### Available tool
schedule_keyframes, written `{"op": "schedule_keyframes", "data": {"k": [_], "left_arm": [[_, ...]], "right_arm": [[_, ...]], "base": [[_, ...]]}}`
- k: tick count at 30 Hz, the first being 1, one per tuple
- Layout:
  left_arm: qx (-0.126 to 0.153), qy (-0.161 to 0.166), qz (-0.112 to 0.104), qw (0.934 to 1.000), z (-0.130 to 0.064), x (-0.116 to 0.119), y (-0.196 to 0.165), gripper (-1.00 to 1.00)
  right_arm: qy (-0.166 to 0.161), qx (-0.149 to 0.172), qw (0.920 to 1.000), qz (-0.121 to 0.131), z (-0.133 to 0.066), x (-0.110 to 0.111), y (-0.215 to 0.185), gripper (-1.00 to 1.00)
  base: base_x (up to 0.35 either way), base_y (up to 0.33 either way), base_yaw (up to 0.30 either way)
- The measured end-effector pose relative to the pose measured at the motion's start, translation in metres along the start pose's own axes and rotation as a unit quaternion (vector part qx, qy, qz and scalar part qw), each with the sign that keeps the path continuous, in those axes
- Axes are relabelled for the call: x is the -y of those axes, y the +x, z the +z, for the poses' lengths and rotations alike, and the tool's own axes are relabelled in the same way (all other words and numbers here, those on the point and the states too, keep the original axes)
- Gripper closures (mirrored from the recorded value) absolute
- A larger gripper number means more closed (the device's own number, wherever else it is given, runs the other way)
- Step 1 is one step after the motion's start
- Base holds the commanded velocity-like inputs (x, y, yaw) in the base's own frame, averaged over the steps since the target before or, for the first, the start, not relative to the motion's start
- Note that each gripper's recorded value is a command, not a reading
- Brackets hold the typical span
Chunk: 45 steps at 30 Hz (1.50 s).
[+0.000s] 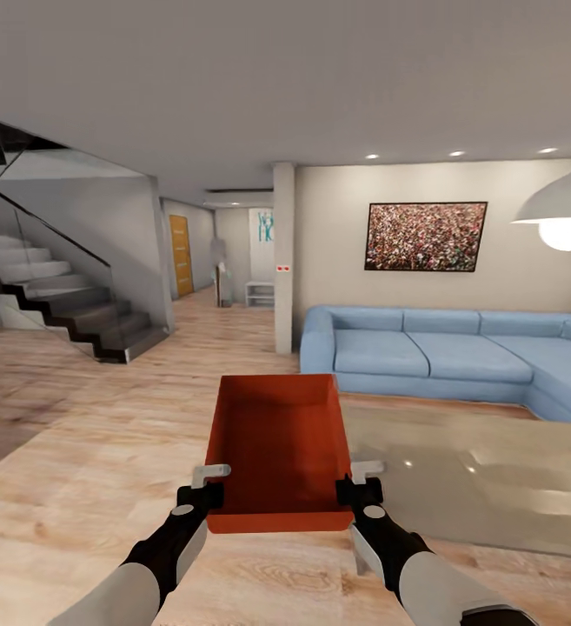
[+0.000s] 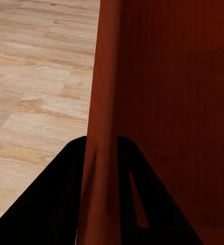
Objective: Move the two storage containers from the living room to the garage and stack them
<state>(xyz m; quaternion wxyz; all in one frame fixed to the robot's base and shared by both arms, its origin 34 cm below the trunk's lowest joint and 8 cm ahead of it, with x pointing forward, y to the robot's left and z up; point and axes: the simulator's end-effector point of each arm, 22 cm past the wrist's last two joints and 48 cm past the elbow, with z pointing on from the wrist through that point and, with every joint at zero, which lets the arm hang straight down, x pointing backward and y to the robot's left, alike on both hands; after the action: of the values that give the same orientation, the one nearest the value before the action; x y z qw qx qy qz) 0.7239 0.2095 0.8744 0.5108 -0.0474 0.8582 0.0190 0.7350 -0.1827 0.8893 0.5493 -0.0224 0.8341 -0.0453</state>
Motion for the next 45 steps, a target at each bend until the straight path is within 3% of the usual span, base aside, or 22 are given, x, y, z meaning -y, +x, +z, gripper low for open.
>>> {"op": "schedule_keyframes", "data": {"k": [30, 45], "left_arm": [[0.0, 0.0, 0.0, 1.0, 0.0, 0.0, -0.0003, 1.0], [0.001, 0.0, 0.001, 1.0, -0.0004, 0.0001, -0.0007, 1.0]], "right_arm": [[0.0, 0.0, 1.0, 0.0, 0.0, 0.0, -0.0002, 1.0], [0.0, 0.001, 1.0, 0.001, -0.0005, 0.0002, -0.0002, 1.0]], "base": [[0.0, 0.0, 0.268], [0.091, 0.0, 0.035]]}}
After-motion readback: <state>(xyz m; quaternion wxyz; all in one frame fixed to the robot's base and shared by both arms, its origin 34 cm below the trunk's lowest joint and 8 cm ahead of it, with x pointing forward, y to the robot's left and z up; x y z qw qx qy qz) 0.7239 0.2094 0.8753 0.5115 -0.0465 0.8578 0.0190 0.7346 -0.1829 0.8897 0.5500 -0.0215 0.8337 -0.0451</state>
